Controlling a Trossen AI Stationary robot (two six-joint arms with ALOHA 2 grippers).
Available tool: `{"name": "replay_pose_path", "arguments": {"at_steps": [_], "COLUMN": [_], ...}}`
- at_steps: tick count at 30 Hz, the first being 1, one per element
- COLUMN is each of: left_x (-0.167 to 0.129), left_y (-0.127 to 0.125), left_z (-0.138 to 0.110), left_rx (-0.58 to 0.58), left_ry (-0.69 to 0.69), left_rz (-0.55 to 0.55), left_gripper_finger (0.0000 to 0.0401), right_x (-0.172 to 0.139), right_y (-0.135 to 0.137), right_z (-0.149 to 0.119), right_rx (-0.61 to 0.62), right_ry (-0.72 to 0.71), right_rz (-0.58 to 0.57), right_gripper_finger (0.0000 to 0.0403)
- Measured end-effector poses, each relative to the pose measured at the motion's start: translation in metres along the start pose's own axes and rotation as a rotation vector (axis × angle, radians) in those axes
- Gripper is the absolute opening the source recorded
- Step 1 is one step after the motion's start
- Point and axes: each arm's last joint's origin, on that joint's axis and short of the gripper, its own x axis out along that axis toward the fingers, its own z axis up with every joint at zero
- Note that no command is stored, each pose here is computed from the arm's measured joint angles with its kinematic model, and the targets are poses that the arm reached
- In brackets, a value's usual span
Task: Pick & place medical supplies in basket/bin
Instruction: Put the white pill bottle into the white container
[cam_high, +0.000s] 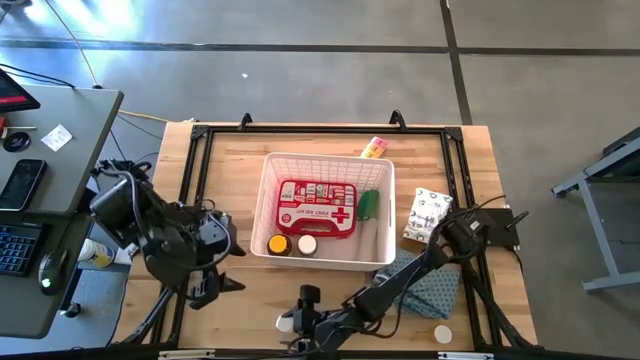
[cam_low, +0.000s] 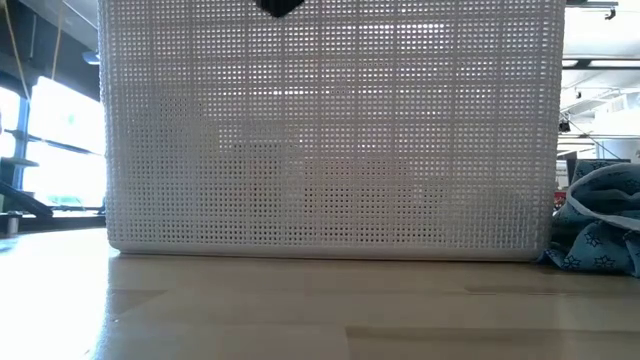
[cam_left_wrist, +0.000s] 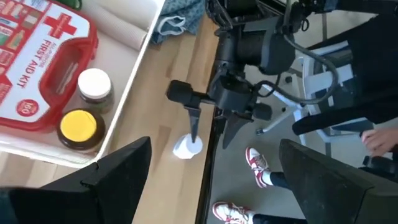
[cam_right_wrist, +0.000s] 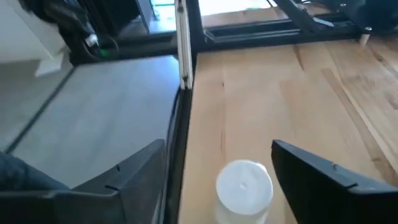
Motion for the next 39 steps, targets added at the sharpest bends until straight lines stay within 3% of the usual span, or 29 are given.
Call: {"name": "replay_pose_path", "arguments": {"at_steps": [13, 21, 28, 39], "left_x": [0.019, 0.019, 0.019, 0.019], "left_y": [-0.004, -0.003, -0.003, -0.003], "left_z": [-0.005, -0.005, -0.005, -0.005], "left_rx": [-0.023, -0.019, -0.019, -0.017], "left_ry": [0.024, 0.023, 0.023, 0.022], "left_rz": [0.02, 0.02, 0.019, 0.019], "left_gripper_finger": [0.0385, 0.0385, 0.0385, 0.0385], "right_x": [0.031, 0.035, 0.035, 0.035], "right_y": [-0.024, -0.025, -0.029, -0.029], "right_z": [-0.023, -0.028, -0.032, -0.033], "right_rx": [-0.015, -0.021, -0.015, 0.005], "right_ry": [0.047, 0.079, 0.12, 0.128], "right_rz": [0.0, 0.044, 0.017, 0.01], "right_gripper_finger": [0.0295, 0.0295, 0.0294, 0.0234]}}
